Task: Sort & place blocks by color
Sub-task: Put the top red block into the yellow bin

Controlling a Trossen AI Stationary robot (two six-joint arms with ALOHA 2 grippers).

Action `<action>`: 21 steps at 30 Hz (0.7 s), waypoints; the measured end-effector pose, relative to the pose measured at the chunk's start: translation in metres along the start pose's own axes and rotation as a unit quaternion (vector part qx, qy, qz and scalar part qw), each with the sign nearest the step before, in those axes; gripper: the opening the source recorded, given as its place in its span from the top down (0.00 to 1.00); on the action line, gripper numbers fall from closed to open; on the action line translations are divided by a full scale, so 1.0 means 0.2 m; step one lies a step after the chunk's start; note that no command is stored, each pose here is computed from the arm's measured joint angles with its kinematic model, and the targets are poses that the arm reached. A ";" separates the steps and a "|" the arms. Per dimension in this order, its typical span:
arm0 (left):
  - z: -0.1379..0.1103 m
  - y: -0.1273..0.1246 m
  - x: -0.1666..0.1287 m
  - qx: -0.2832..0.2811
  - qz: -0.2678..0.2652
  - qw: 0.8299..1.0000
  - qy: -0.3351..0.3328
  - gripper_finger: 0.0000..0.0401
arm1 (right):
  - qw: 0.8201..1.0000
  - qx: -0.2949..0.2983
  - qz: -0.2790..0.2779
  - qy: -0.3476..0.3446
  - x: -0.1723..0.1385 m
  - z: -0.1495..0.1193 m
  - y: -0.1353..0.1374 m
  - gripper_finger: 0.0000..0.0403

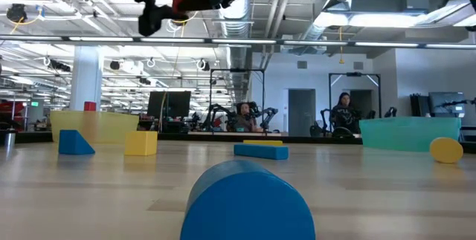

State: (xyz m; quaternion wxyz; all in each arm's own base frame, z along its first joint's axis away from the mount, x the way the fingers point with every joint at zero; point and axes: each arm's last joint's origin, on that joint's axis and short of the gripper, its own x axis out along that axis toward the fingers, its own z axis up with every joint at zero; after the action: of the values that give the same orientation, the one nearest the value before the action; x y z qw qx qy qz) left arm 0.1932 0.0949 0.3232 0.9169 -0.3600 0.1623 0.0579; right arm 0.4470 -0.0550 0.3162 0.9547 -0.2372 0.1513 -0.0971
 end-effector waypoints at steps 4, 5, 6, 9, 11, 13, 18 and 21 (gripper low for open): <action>0.01 0.02 0.05 0.000 -0.013 1.000 0.006 0.51 | 1.000 0.001 -0.001 0.001 0.00 0.00 0.00 0.65; 0.01 0.03 0.06 -0.005 -0.013 1.000 0.009 0.56 | 1.000 0.005 -0.002 0.001 0.00 0.00 0.00 0.65; 0.01 0.03 0.06 -0.012 -0.016 1.000 0.014 0.61 | 1.000 0.011 -0.004 0.004 0.00 0.00 0.00 0.65; 0.02 0.05 0.06 -0.040 -0.026 0.999 0.025 0.72 | 1.000 0.018 -0.013 0.008 0.00 0.00 0.00 0.65; 0.02 0.07 0.05 -0.045 -0.023 0.998 0.023 0.72 | 1.000 0.014 -0.013 0.008 0.00 0.00 0.00 0.65; 0.04 0.08 0.04 -0.042 -0.019 0.999 0.017 0.72 | 1.000 0.015 -0.014 0.007 0.00 0.00 0.00 0.64; 0.04 0.15 0.00 -0.030 0.062 0.998 -0.003 0.75 | 0.990 0.133 -0.042 0.026 0.02 -0.04 -0.02 0.53; -0.01 0.25 -0.04 -0.035 0.220 0.975 0.008 0.75 | 0.973 0.221 -0.055 0.031 0.01 -0.05 -0.04 0.46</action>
State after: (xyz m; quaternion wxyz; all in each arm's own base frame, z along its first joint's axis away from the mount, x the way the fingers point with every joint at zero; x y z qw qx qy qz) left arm 0.1752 0.1302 0.2933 0.8673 -0.3476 0.2425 0.2611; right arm 0.4451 -0.0672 0.3114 0.9715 -0.0253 0.1421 -0.1881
